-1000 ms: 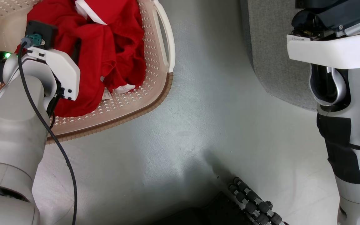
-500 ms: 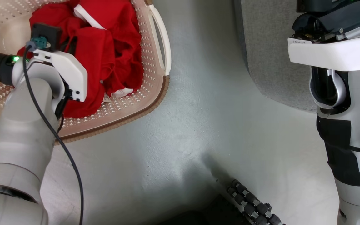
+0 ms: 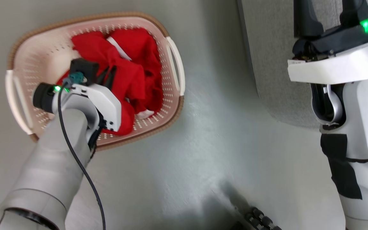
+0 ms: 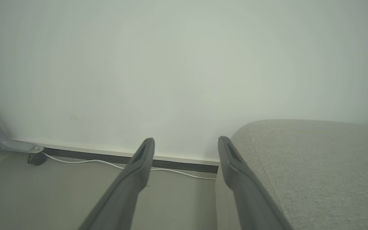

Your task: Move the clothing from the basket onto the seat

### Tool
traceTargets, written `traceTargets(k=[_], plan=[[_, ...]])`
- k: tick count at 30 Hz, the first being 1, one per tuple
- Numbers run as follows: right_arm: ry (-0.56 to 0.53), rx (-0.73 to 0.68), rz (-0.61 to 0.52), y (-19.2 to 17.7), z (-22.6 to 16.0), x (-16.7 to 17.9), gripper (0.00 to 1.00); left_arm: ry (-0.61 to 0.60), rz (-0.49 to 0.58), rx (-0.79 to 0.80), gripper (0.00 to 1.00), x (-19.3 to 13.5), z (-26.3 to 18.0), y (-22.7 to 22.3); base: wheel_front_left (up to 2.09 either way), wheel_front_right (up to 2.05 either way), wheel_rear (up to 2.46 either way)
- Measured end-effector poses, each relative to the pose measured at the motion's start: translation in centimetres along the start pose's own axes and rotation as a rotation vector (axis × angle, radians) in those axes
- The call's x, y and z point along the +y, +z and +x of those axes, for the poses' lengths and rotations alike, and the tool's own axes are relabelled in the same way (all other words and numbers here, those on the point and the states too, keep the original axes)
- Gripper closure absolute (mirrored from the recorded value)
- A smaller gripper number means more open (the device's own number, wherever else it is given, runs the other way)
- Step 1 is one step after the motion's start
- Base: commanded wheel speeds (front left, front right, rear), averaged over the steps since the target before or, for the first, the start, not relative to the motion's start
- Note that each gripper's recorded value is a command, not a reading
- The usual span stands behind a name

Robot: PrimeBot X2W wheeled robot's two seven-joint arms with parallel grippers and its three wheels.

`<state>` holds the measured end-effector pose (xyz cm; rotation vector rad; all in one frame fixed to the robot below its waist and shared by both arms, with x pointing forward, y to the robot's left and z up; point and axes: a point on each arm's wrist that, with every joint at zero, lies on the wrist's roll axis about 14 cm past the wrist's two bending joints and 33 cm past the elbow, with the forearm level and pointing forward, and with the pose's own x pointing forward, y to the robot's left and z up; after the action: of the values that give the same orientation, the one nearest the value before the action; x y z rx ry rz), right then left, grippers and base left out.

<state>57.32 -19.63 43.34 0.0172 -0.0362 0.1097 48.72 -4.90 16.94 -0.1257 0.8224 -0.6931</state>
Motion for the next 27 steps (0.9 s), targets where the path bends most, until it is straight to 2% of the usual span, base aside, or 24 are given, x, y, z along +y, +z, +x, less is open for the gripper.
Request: traceTargets(k=[12, 27], plan=[[-0.027, 0.006, 0.02, 2.3, -2.9, 0.6, 0.0, 0.006, -0.018, -0.168, 1.0, -2.5, -6.0, 5.8, 0.0, 0.0, 0.0], [-0.021, 0.035, 0.061, 4.2, -7.6, 2.3, 0.0, 0.014, 0.064, -0.425, 1.0, -6.1, -15.2, 13.4, 0.0, 0.0, 0.0]])
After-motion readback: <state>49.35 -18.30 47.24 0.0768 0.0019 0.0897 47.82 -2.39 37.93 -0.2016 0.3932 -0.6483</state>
